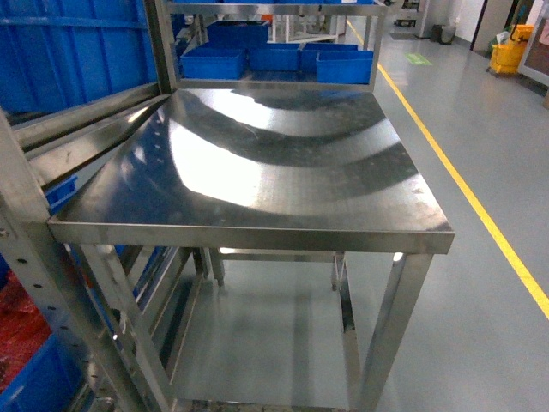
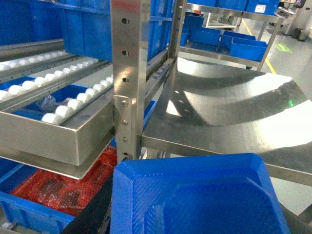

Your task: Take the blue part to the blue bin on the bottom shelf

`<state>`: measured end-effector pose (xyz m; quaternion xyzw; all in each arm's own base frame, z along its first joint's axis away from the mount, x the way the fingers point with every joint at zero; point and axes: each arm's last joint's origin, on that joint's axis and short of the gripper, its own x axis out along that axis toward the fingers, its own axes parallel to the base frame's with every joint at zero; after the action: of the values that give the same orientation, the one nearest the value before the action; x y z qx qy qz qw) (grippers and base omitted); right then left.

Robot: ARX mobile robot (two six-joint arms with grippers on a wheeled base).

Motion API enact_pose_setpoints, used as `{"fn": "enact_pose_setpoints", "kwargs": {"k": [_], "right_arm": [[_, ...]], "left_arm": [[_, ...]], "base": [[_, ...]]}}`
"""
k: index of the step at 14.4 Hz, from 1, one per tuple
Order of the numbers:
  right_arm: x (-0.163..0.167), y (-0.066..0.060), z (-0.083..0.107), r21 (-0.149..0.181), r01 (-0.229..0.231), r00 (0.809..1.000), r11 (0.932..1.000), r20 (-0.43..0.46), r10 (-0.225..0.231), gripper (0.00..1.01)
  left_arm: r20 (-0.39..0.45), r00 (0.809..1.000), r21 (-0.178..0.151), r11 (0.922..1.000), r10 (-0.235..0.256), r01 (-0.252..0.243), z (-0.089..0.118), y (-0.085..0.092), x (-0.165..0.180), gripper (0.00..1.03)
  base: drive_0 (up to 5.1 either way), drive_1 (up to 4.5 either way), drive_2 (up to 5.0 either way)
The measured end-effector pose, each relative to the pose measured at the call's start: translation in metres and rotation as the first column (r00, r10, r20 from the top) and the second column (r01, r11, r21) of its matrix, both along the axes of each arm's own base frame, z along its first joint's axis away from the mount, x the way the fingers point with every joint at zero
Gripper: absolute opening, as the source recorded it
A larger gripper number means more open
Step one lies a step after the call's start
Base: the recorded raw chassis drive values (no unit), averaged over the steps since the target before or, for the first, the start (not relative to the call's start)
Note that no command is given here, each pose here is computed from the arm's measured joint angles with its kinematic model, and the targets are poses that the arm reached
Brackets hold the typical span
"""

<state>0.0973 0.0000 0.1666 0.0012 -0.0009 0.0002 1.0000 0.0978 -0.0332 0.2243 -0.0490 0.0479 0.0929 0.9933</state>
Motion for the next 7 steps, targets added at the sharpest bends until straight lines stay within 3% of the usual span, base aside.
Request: {"fn": "enact_pose_setpoints", "kwargs": {"k": [7], "right_arm": [[0.0, 0.0, 0.0003, 0.0, 0.0, 1.0, 1.0, 0.003, 0.0, 0.98]], "left_arm": [[-0.002, 1.0, 0.001, 1.0, -0.001, 0.001, -0.0002, 0.0, 0.0, 0.44]], "base": [[-4.7, 1.24, 3.7]]}}
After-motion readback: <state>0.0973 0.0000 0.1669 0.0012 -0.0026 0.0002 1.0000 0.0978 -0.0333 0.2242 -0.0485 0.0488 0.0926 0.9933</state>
